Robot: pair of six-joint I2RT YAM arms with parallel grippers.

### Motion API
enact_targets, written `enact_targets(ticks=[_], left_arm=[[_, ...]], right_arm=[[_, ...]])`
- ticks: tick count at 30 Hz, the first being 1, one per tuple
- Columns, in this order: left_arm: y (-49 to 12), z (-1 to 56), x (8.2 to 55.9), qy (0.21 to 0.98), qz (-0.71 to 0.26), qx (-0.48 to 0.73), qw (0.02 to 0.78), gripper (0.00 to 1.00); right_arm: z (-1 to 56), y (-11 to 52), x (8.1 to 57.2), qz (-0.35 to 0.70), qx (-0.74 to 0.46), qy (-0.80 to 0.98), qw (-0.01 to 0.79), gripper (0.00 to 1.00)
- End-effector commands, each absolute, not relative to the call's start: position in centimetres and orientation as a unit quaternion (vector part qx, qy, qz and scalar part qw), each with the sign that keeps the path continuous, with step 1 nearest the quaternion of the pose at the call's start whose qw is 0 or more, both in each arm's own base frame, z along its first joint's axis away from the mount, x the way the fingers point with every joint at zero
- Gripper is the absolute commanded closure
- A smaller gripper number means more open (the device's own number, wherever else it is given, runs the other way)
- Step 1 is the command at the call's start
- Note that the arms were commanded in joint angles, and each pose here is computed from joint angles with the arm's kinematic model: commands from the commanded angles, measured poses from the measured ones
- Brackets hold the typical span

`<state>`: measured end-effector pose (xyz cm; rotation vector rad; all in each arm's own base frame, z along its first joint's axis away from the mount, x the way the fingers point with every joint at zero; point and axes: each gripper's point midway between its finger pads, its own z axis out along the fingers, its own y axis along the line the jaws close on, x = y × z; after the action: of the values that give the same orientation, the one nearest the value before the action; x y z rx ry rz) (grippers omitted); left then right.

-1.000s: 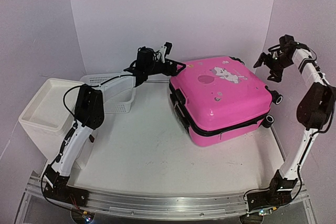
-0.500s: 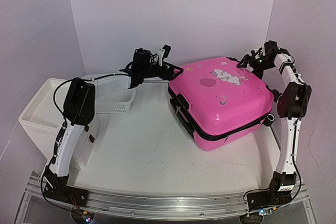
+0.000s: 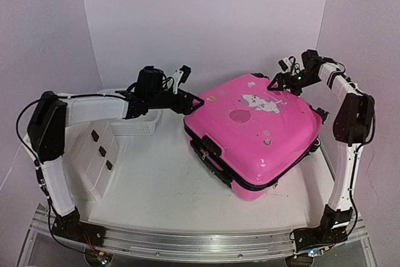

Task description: Open, take out, and arrange the luggage

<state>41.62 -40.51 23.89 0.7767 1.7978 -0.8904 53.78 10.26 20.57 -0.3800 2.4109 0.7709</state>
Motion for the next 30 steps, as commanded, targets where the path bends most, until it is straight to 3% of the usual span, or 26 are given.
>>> enact_targets(ticks=[1, 4, 8, 16, 24, 30], left_arm=[[-41.9, 22.4, 30.0, 0.740, -0.429, 0.370, 0.363, 0.20], [-39.7, 23.6, 26.3, 0.741, -0.444, 0.360, 0.351, 0.20], [-36.4, 24.0, 24.1, 0.772, -0.429, 0.332, 0.332, 0.18], [-34.4, 26.4, 25.2, 0.808, -0.364, 0.313, 0.343, 0.14], [-33.1, 26.9, 28.7, 0.823, -0.333, 0.278, 0.367, 0.08], [-33.2, 24.7, 30.1, 0.833, -0.364, 0.265, 0.321, 0.09]], right_arm=[[19.0, 23.7, 38.5, 0.414, -0.270, 0.866, 0.071, 0.05], [19.3, 23.2, 36.5, 0.366, -0.274, 0.887, 0.069, 0.02], [19.9, 17.8, 37.3, 0.203, -0.144, 0.963, 0.100, 0.02], [26.0, 11.0, 32.7, 0.102, 0.030, 0.973, 0.206, 0.02], [23.2, 8.0, 25.1, 0.111, 0.113, 0.972, 0.172, 0.02], [20.9, 7.7, 21.7, 0.181, 0.208, 0.949, 0.151, 0.02]])
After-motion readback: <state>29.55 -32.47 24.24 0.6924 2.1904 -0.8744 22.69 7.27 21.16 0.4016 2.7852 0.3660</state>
